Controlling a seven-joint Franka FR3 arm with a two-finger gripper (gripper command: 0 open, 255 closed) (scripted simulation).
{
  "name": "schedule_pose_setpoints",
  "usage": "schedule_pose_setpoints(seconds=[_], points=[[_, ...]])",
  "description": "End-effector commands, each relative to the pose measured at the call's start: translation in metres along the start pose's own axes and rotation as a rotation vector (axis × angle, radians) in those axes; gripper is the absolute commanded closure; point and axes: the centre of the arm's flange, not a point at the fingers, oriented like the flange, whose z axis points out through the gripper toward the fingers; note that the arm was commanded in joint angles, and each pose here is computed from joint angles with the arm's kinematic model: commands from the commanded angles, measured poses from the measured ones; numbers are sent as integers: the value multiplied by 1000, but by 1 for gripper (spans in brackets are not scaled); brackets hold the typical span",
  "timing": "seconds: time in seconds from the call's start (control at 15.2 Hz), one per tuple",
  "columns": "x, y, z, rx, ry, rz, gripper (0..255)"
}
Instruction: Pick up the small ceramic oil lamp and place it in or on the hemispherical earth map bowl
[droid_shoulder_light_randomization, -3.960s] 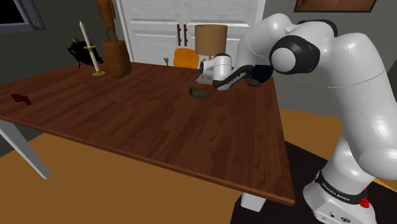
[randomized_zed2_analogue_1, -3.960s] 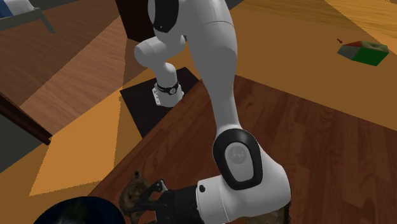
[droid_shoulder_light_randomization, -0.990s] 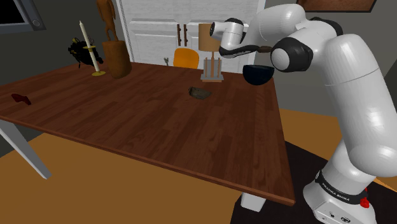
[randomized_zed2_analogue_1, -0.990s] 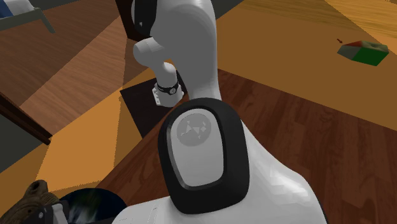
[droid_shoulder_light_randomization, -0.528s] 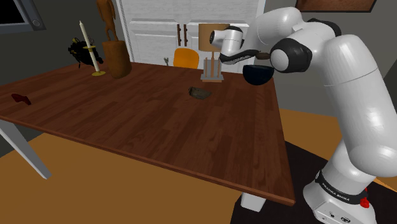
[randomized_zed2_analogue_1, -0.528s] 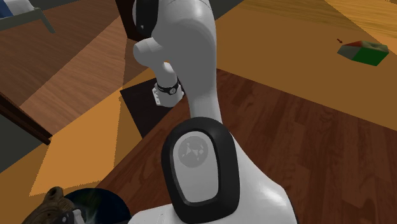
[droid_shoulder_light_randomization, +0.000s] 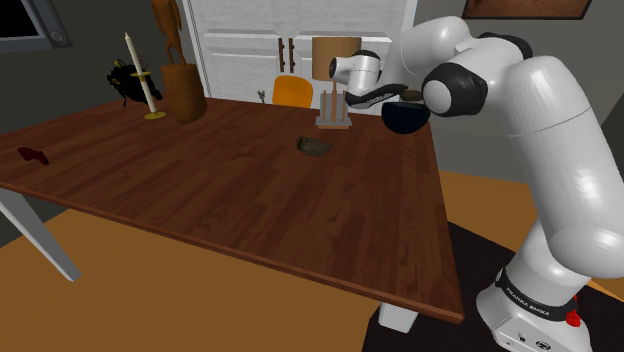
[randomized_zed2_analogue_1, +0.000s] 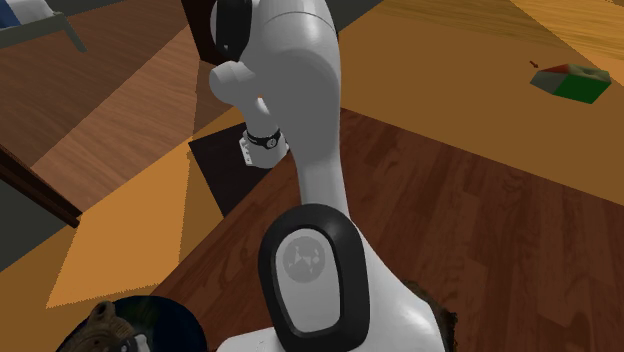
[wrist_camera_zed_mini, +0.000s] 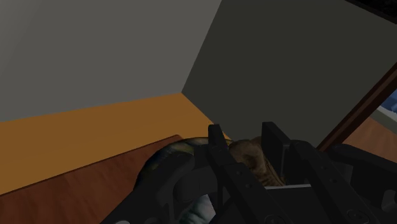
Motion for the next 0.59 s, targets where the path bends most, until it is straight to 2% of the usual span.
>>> schedule_pose_setpoints(seconds=[0.0, 0.26, 0.33, 0.53], points=[[5, 3, 1, 2, -1, -9, 255], [5, 3, 1, 2, -1, -9, 255], [5, 3, 0, 2, -1, -9, 0], [5, 4, 2, 2, -1, -9, 0]])
